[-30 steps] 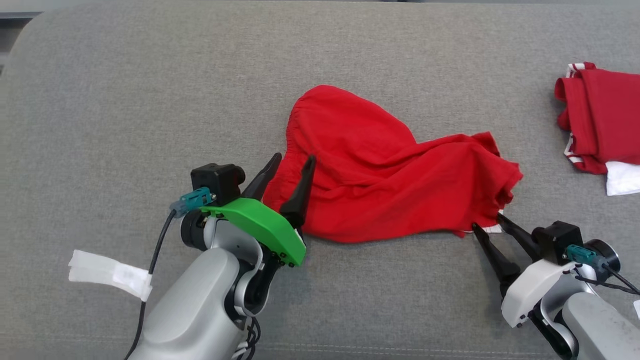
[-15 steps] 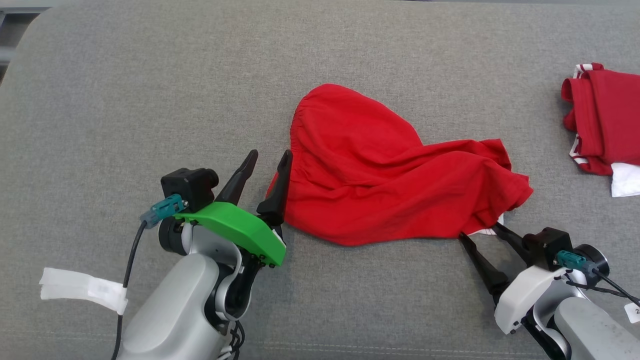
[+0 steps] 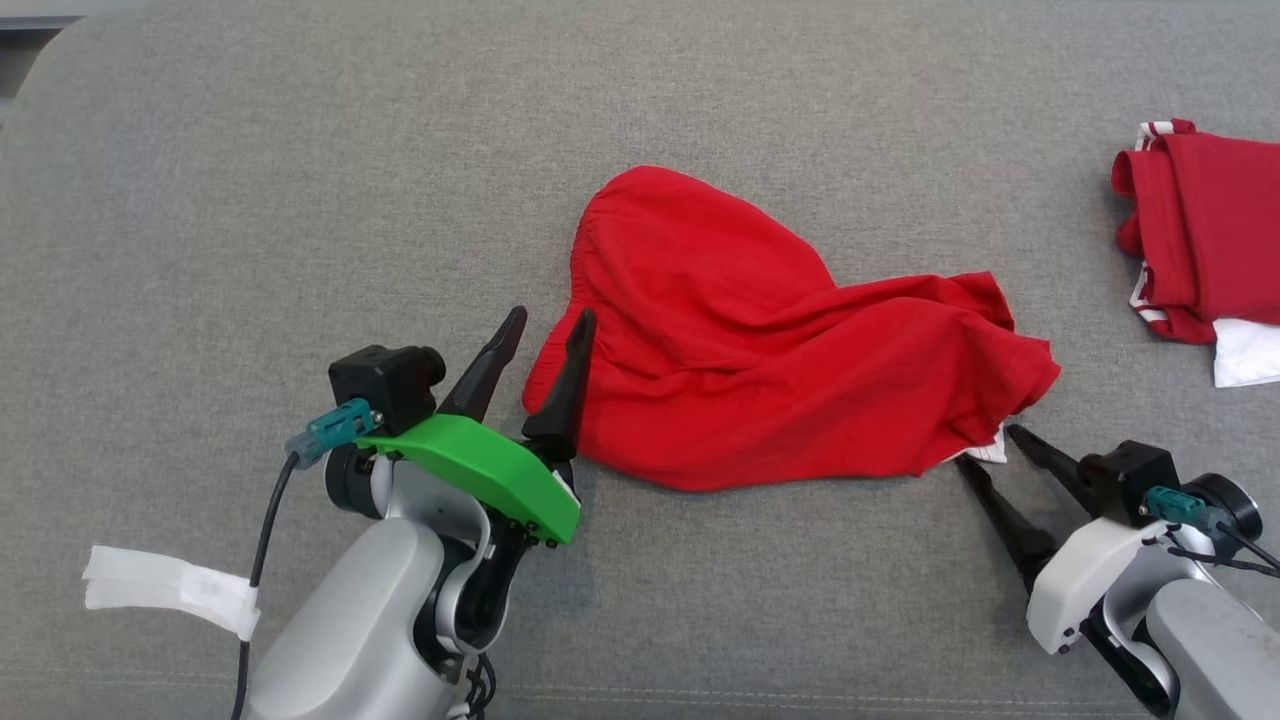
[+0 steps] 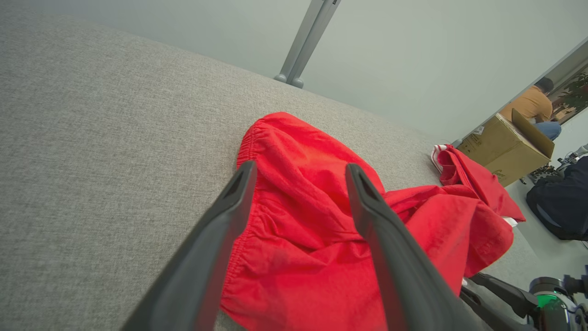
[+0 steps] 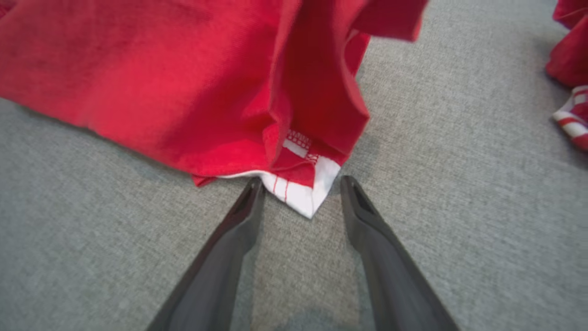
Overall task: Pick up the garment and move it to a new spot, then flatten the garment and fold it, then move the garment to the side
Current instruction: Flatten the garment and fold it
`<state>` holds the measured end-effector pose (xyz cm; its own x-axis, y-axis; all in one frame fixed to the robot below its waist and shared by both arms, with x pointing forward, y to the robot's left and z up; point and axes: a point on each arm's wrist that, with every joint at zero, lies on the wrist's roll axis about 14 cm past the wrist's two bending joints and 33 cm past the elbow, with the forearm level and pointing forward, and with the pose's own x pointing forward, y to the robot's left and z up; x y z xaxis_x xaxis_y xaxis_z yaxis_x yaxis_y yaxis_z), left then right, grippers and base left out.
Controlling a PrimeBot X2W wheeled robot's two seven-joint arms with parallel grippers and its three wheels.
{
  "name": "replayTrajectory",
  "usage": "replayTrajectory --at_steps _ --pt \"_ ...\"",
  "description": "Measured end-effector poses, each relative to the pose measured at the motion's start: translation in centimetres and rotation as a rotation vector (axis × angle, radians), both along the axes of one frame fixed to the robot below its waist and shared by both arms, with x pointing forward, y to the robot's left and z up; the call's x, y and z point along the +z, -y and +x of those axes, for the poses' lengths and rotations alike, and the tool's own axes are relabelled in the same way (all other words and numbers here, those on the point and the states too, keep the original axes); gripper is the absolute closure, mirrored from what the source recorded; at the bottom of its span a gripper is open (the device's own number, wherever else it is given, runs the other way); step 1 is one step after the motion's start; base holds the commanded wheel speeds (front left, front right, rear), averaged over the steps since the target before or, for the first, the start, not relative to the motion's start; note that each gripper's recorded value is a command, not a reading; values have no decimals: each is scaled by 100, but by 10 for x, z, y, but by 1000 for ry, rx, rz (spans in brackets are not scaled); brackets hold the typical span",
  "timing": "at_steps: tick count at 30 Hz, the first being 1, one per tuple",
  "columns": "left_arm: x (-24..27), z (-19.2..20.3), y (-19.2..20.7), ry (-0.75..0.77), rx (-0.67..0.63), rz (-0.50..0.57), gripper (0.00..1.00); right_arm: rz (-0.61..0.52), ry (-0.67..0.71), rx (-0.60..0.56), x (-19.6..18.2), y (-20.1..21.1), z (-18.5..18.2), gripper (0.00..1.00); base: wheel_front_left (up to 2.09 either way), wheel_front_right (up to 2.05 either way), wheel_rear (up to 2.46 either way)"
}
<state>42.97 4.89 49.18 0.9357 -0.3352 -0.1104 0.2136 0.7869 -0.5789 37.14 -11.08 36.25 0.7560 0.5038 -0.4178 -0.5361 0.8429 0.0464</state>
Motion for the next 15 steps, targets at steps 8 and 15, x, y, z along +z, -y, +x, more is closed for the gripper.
replayTrajectory --at_steps 8,15 --pt "-2 -2 -2 -8 6 -5 0 -3 -13 11 -4 0 0 50 0 0 0" --pt "-3 0 -8 -16 22 -7 0 6 -27 9 -8 -1 -1 89 0 0 0"
